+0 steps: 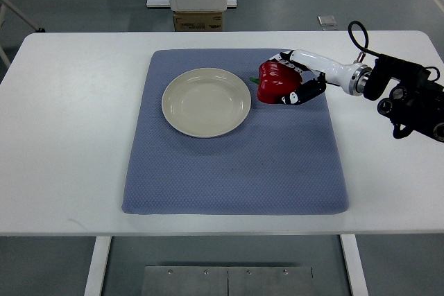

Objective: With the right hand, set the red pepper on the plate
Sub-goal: 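Lift the pepper and carry it over the cream plate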

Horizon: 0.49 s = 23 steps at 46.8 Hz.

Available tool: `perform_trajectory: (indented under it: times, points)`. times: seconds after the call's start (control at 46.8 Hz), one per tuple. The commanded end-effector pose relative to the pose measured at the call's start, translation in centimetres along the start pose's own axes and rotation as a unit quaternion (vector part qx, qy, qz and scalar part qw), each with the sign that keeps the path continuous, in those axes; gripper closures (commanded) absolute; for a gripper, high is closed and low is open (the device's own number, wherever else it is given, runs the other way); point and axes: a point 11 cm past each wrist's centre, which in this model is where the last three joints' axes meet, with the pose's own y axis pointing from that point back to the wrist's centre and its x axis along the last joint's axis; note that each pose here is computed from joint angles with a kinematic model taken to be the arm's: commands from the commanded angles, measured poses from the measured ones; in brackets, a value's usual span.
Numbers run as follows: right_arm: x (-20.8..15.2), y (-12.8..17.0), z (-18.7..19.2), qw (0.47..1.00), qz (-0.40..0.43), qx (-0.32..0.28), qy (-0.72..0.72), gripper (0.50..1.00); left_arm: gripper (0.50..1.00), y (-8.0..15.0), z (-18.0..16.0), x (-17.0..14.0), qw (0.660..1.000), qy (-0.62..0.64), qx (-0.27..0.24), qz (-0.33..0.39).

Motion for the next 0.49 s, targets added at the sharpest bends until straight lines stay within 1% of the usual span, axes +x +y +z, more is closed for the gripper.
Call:
perform_trajectory:
  times: [0.0, 0.256, 0.47]
  points:
    - [-0.3, -0.6, -0.8, 1.000, -0.005, 0.003, 0.002, 1.000, 0.500, 0.0, 0.0, 0.0, 1.000, 0.000, 0.000, 0.000]
    - [-0.8, -2.5, -3.2, 1.000, -0.010, 0.008, -0.004, 1.000, 0.500, 0.0, 0.0, 0.0, 1.000, 0.000, 0.000, 0.000]
    - [-2.0, -4.2, -5.5, 1.000, -0.022, 0.013, -0.003, 1.000, 0.500, 0.0, 0.0, 0.0, 1.000, 0.000, 0.000, 0.000]
